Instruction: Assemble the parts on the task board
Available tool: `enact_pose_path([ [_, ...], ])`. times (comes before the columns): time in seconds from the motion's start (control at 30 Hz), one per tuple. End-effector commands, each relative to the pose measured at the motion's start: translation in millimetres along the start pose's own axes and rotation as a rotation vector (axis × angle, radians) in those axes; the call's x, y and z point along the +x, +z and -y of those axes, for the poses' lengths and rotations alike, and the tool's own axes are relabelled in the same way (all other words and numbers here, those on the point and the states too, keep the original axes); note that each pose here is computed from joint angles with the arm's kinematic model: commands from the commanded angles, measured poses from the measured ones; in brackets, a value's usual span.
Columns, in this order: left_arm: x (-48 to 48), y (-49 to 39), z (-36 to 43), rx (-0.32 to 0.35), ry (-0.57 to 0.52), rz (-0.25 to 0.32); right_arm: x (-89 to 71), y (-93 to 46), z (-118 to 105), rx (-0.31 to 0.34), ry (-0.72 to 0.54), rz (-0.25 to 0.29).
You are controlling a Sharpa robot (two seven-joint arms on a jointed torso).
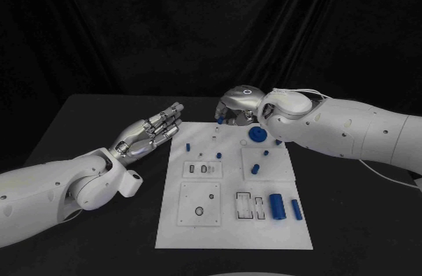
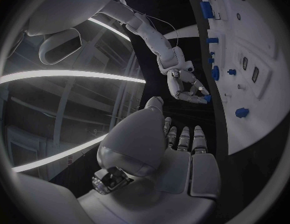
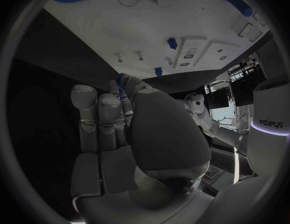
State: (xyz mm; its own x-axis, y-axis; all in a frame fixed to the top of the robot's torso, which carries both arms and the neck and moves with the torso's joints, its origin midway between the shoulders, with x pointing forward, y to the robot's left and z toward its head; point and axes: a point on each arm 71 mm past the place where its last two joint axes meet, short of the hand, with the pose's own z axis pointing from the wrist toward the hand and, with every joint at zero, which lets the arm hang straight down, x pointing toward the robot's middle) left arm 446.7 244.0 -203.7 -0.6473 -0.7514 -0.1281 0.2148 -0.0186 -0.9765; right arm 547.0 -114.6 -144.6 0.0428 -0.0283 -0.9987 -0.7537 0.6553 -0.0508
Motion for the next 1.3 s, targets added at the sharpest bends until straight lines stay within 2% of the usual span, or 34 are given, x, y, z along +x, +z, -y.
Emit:
enact_pose_path([
  [0.03, 0.9, 0.9, 7.9, 0.1, -0.005, -0.015, 3.3, 2.3, 2.6, 0.017, 0.016, -0.011],
  [0.23, 1.7, 2.2, 7.5, 0.101, -0.007, -0.018, 8.1, 6.7, 6.3, 0.039, 0.015, -0.029],
  [0.73, 1.8, 3.0, 6.7, 0.094, -0.007, -0.02, 15.6, 6.4, 9.5, 0.059, -0.003, -0.091],
  [1.3, 1.1, 5.3, 4.3, 0.084, -0.011, -0.028, 25.7, 8.2, 9.4, 0.093, -0.001, -0.082],
])
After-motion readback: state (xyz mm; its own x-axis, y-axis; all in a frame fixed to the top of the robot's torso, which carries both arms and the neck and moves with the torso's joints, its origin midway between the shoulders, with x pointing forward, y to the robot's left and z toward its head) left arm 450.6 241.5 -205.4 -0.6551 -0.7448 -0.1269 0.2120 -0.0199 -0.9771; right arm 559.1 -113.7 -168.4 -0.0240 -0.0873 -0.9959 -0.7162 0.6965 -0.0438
